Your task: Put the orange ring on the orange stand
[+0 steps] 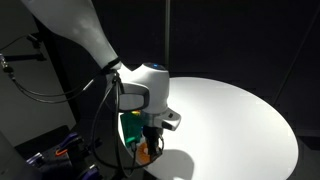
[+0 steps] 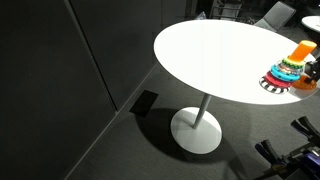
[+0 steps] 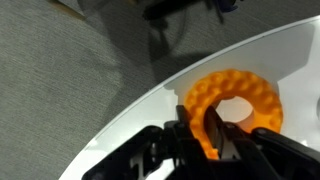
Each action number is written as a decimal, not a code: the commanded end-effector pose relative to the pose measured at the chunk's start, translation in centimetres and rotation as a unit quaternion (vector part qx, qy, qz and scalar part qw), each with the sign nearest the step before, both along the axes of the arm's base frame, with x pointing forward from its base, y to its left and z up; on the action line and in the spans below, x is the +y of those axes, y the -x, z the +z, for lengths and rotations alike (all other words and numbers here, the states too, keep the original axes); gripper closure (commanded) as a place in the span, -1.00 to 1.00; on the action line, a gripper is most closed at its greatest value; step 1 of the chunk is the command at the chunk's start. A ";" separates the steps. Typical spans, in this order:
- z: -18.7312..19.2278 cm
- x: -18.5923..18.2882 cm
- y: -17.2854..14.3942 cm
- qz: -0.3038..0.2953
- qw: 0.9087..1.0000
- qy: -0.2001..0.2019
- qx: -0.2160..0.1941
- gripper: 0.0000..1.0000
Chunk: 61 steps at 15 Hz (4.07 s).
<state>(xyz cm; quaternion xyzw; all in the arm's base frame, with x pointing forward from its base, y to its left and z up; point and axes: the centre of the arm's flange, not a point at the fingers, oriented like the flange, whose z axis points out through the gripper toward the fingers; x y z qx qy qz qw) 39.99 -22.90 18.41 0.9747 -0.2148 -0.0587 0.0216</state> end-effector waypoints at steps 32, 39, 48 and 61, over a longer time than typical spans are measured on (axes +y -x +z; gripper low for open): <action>22.5 8.5 -5.3 0.107 0.992 -0.010 -0.059 0.85; 21.4 10.1 -5.1 0.130 0.991 -0.010 -0.020 0.85; 19.9 10.9 -4.9 0.141 0.990 -0.013 -0.009 0.85; 18.5 10.5 -4.4 0.151 0.989 -0.001 0.011 0.85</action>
